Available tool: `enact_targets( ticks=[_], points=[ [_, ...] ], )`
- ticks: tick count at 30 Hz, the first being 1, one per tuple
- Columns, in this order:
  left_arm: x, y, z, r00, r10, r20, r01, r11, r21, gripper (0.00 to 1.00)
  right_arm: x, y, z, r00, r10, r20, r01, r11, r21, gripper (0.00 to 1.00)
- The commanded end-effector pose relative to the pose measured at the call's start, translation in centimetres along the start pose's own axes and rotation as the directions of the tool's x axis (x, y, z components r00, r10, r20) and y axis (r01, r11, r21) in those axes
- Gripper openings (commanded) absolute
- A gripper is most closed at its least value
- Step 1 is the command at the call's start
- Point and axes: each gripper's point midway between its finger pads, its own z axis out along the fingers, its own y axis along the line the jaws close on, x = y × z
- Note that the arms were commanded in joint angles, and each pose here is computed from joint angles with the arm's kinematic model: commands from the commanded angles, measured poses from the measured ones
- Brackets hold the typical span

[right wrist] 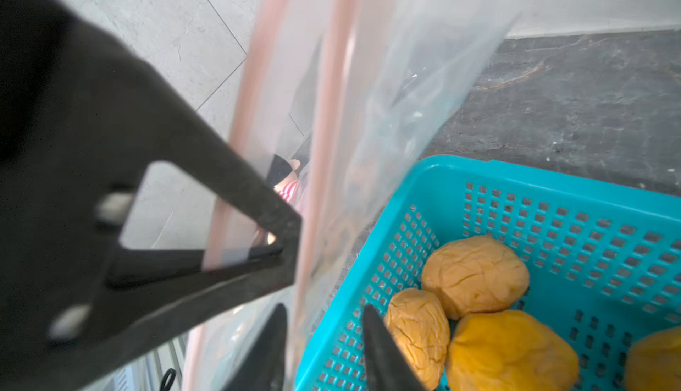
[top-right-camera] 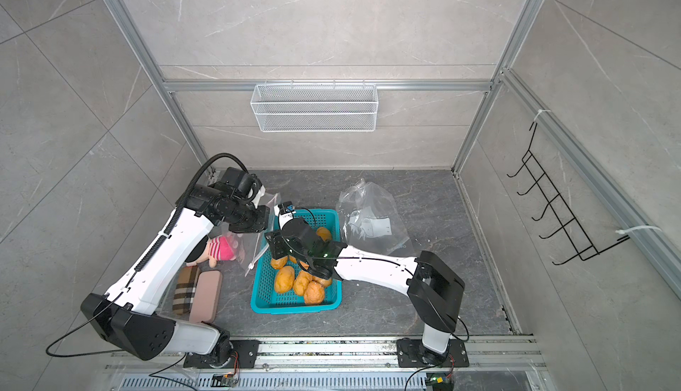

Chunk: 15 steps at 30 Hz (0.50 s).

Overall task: Put the potatoes into a zipper bag and zip it
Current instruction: Open the zipper of the food storage bag at the center of the board.

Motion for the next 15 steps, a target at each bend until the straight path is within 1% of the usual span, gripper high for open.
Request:
enact_targets(
  ticks=[1,2,3,4,5,7,10,15],
  points=[
    [0.8,0.0,-1.4,1.000,-0.012,0.013,0.011,1.000,0.021,0.00,-0.6,0.3,0.5,1.000,-0.004,0.018,0.005,1.000,-0.004,0.19],
    [0.9,0.1,-1.4,1.000,-0.010,0.014,0.009,1.000,0.016,0.00,-0.6,0.6,0.5,1.000,-0.006,0.020,0.006,1.000,-0.022,0.12],
    [1.0,0.3,-1.4,1.000,-0.010,0.016,0.010,1.000,0.007,0.03,-0.6,1.0,0.4,1.000,-0.004,0.023,0.005,0.999,-0.042,0.05],
    [1.2,0.6,-1.4,1.000,-0.010,0.017,0.010,1.000,-0.006,0.08,-0.7,1.2,0.2,1.000,-0.001,0.026,0.002,0.998,-0.060,0.01],
    [1.5,0.9,-1.2,1.000,-0.010,0.016,0.011,1.000,-0.012,0.10,-0.7,1.4,0.1,0.999,0.005,0.033,-0.002,0.997,-0.074,0.00],
    [2.3,1.3,-0.8,1.000,-0.025,0.017,0.025,0.999,-0.021,0.14,-0.6,1.4,0.0,0.999,0.026,0.039,-0.022,0.996,-0.084,0.00],
    [3.2,1.5,0.1,0.998,-0.056,0.021,0.056,0.998,-0.003,0.24,-0.5,1.5,0.1,0.998,0.044,0.035,-0.041,0.995,-0.093,0.00],
    [3.7,2.4,0.7,0.994,-0.093,0.060,0.094,0.995,-0.025,0.28,-0.3,1.7,0.4,0.998,0.063,0.025,-0.060,0.993,-0.105,0.00]
  ],
)
